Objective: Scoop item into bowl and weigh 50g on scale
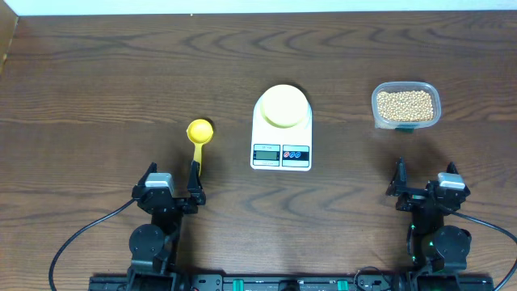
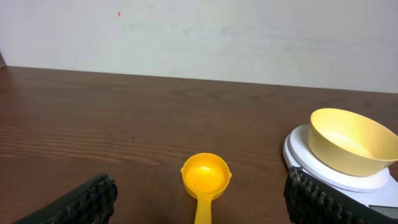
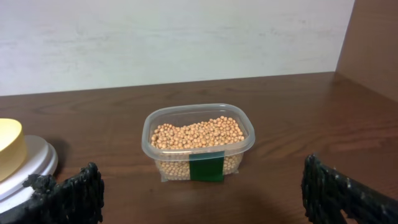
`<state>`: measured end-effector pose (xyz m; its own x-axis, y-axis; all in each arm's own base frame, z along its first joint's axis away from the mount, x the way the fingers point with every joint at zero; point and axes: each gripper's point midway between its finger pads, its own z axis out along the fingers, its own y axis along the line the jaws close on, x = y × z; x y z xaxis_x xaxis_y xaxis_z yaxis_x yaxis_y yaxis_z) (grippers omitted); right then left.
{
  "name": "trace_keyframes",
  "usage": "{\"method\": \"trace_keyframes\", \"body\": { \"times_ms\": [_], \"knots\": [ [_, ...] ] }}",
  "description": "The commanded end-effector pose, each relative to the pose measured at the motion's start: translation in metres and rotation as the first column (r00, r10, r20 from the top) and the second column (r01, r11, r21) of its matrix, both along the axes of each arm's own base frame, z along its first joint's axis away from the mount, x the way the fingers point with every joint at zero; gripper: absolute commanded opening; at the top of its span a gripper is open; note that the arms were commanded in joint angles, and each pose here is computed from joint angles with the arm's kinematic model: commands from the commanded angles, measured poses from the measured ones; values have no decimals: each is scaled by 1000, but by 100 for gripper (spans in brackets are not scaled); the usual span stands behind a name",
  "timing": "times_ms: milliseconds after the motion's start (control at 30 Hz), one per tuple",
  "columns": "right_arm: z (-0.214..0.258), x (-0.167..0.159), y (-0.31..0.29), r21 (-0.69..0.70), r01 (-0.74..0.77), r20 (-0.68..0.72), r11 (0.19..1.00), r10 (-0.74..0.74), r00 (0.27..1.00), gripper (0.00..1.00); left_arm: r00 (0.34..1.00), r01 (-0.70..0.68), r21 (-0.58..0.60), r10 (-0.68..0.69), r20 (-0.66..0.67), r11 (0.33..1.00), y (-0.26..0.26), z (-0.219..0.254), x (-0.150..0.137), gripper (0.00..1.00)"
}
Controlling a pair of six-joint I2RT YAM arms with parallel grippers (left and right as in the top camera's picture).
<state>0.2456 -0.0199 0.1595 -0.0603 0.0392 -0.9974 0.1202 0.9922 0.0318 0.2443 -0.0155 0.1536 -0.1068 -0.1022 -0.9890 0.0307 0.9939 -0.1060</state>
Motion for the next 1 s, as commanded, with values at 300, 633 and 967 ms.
{"method": "trace_keyframes", "body": {
  "times_ms": [300,633,967],
  "knots": [
    [-1,0,3,-11,-12,-2,1000,12,1000,99,998,-5,-30,3,-67,1000,0,-9,-4,88],
    [0,0,3,-11,-12,-1,1000,12,1000,99,986,-8,-33,2,-170,999,0,11,-8,88],
    [-1,0,3,-11,-12,-2,1000,12,1000,99,950,-12,-15,6,-313,1000,-1,44,3,89]
  ]
}}
